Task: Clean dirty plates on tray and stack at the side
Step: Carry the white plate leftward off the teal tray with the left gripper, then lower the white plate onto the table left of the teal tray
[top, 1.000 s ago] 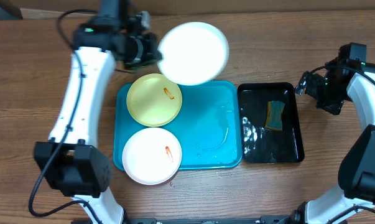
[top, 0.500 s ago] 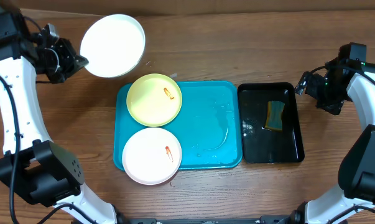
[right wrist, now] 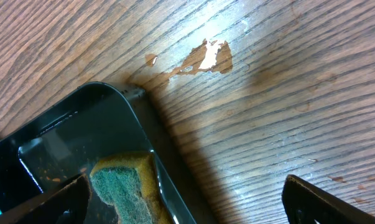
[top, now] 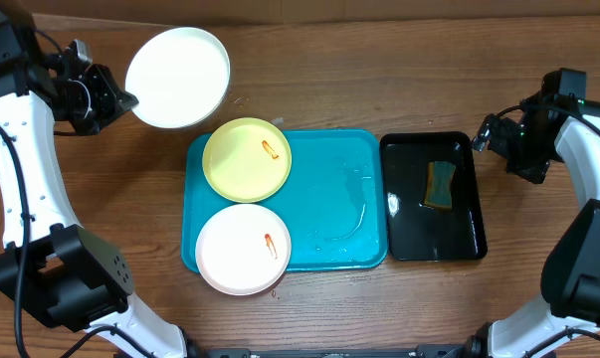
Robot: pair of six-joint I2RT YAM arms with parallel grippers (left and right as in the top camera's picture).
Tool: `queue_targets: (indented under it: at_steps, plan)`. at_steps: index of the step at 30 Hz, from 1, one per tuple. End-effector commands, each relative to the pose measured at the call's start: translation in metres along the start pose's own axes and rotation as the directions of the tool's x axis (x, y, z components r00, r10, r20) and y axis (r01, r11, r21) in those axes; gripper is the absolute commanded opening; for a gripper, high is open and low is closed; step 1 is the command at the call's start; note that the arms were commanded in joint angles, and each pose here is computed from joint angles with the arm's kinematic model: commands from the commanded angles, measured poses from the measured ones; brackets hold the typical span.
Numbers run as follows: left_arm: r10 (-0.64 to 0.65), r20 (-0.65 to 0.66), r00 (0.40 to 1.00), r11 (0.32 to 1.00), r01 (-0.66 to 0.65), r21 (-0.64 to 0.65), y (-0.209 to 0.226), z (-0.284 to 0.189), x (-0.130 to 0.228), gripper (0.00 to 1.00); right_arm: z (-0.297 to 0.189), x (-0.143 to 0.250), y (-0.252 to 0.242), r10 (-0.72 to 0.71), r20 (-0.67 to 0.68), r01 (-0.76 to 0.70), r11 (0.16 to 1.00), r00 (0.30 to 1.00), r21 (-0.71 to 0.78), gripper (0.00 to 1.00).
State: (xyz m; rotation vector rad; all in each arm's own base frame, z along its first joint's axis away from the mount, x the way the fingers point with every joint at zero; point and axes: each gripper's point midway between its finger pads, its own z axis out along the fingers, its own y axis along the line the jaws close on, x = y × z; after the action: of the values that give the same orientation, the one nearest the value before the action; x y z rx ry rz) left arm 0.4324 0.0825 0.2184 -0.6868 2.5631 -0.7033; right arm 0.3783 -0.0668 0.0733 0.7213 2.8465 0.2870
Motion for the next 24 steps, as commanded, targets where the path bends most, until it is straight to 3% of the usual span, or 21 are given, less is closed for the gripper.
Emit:
queue_targets:
  at_steps: [1, 10, 17, 24]
  plan:
    - [0.031, 0.040, 0.999, 0.999, -0.029, -0.045, 0.004, -0.009, -0.009, 0.04, -0.012, -0.012, 0.004, -0.005, 0.044, 0.006, 1.000, 0.999, -0.010, 1.00]
    - [-0.001, 0.140, 0.990, 0.960, 0.040, -0.277, 0.051, -0.021, -0.028, 0.04, -0.012, -0.012, 0.004, -0.005, 0.044, 0.006, 1.000, 0.999, -0.010, 1.00]
    - [-0.040, 0.199, 0.979, 0.939, 0.105, -0.327, 0.080, -0.033, -0.041, 0.04, -0.012, -0.012, 0.004, -0.005, 0.044, 0.006, 1.000, 0.999, -0.009, 1.00]
    - [-0.102, 0.247, 0.964, 0.789, 0.230, -0.569, 0.141, -0.037, -0.029, 0.04, -0.012, -0.012, 0.004, -0.005, 0.044, 0.006, 1.000, 0.999, -0.010, 1.00]
